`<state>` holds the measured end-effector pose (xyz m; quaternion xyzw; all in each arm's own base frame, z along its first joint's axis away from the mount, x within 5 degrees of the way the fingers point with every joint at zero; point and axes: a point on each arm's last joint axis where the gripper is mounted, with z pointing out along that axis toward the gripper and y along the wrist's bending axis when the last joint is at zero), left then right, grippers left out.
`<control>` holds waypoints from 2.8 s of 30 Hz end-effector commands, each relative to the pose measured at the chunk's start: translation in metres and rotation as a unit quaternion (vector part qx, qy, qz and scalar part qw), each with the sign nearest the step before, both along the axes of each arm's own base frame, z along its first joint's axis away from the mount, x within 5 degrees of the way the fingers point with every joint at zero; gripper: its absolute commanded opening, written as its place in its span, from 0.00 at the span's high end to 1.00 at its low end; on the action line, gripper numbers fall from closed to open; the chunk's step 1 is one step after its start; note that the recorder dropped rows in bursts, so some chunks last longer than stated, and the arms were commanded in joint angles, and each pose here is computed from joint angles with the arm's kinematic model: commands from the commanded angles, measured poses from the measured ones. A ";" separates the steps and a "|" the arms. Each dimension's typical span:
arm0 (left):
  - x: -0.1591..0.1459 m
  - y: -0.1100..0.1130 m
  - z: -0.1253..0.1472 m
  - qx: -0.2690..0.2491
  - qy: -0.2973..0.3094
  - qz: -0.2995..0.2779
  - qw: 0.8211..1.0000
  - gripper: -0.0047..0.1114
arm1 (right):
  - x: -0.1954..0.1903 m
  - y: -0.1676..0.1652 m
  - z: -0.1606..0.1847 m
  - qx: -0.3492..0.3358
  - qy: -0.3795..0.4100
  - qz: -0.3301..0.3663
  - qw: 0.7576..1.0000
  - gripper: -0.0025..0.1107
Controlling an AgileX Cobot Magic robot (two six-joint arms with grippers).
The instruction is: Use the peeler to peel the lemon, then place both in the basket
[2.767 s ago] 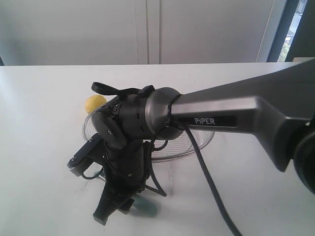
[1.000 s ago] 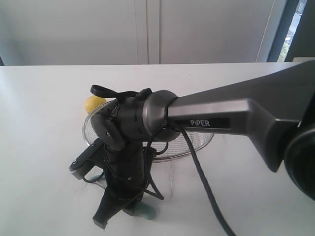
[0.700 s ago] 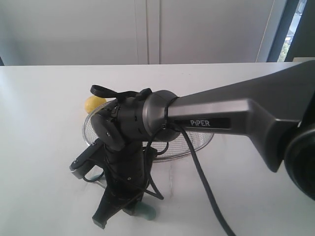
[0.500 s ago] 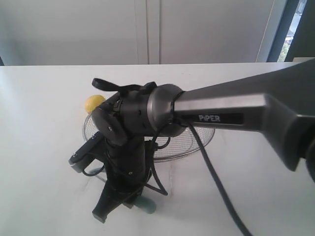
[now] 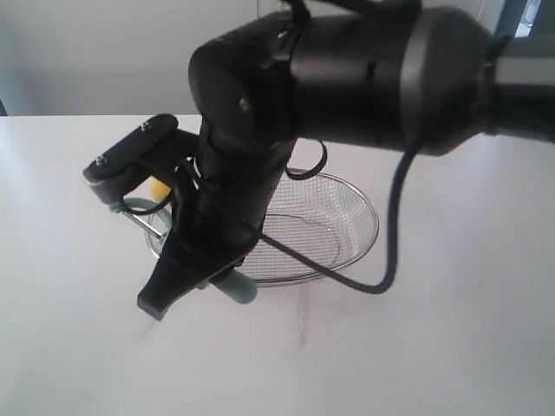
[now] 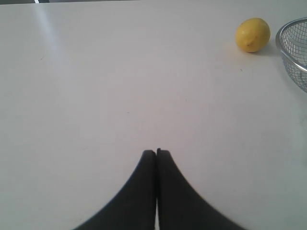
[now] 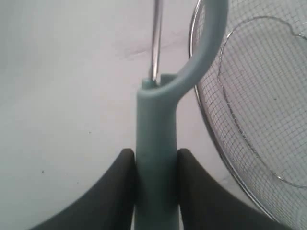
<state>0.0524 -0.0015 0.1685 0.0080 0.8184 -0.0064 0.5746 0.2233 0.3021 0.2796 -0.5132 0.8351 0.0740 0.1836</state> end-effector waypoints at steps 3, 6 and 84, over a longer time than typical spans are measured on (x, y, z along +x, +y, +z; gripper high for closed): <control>0.000 -0.001 0.000 -0.006 -0.003 -0.002 1.000 0.96 | 0.010 -0.040 0.038 0.028 -0.023 -0.037 0.999 0.98; 0.000 -0.001 0.000 -0.006 -0.003 -0.002 1.000 0.96 | 0.014 -0.064 0.045 0.027 -0.023 -0.065 0.997 0.98; 0.000 0.000 0.000 0.034 -0.004 -0.011 0.999 0.96 | 0.047 -0.188 0.014 0.142 0.009 -0.249 0.958 0.98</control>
